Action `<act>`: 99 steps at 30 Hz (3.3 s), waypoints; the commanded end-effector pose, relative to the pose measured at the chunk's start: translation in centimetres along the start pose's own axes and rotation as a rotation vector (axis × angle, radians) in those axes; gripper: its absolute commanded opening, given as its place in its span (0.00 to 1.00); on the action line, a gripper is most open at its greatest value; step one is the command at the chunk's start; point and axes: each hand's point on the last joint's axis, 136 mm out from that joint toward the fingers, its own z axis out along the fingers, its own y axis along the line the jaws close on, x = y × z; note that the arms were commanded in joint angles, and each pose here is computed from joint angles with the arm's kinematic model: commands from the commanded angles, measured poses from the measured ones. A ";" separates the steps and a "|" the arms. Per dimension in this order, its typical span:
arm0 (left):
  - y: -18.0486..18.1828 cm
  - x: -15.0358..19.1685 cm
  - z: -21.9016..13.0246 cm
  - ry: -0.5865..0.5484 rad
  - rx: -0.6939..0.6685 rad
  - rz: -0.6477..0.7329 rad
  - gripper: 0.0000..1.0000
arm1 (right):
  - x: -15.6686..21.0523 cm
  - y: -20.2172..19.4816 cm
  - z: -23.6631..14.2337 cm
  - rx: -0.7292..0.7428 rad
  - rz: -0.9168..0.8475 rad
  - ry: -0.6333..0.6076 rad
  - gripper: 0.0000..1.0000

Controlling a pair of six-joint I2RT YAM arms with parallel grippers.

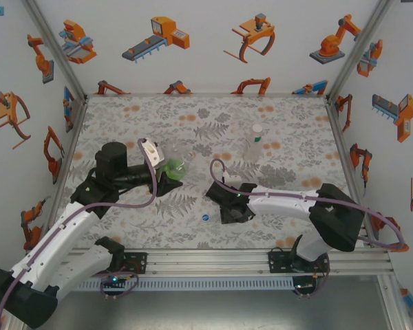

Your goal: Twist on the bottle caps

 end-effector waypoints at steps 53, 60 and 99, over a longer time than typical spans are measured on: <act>-0.4 -1.2 -0.1 -0.017 0.022 0.027 0.00 | 0.0 0.8 -0.7 -0.017 -0.035 0.016 0.33; -0.8 -0.6 0.3 0.015 0.042 0.043 0.00 | -2.3 2.4 -4.1 -0.171 -0.150 -0.097 0.29; -7.8 1.9 0.4 0.013 0.336 0.355 0.00 | -6.1 8.6 -33.7 -0.966 -1.156 -1.068 0.15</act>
